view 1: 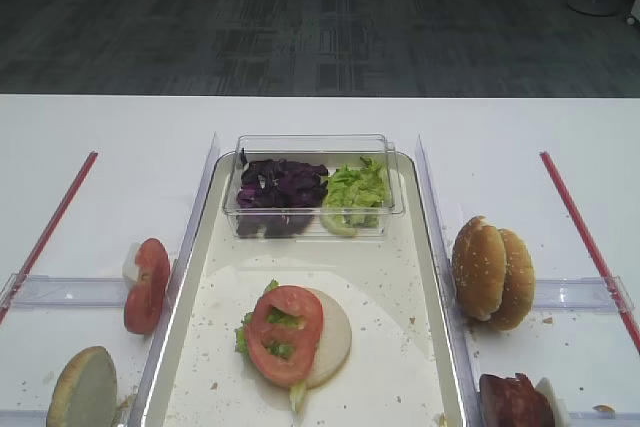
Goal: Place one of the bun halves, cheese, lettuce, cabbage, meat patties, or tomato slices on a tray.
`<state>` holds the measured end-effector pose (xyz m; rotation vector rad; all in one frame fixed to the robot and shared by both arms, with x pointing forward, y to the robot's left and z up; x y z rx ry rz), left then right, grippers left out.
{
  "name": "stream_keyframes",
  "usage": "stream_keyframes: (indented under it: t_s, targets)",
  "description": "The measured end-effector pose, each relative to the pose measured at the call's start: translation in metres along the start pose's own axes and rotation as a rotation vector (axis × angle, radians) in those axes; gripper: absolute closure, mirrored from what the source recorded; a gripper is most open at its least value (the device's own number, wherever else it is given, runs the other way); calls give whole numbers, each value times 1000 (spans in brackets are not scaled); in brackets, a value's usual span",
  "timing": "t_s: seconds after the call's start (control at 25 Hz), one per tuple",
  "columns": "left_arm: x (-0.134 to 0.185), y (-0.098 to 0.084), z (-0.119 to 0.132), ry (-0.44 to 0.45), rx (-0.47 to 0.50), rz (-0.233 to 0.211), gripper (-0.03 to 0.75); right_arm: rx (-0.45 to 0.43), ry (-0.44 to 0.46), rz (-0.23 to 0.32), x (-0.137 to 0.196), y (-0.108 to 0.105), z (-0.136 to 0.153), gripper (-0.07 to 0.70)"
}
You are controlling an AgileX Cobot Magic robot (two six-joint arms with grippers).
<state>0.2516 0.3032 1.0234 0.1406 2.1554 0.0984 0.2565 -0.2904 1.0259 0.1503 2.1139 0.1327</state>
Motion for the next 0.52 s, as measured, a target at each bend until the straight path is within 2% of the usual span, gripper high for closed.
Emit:
stream_keyframes:
  t_s: [0.52]
  targets:
    - [0, 0, 0, 0, 0, 0, 170, 0, 0, 0, 0, 0, 0, 595]
Point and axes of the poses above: a point on each arm's last joint axis where the gripper is mounted, z pointing out along that axis toward the gripper, y along the wrist's bending axis when the last joint is at zero, x = y × z, the point moved 3 cm from there along z, pointing out along that axis toward the gripper, and after that the axes turned 10 degrees about z, right-handed, at the moved point
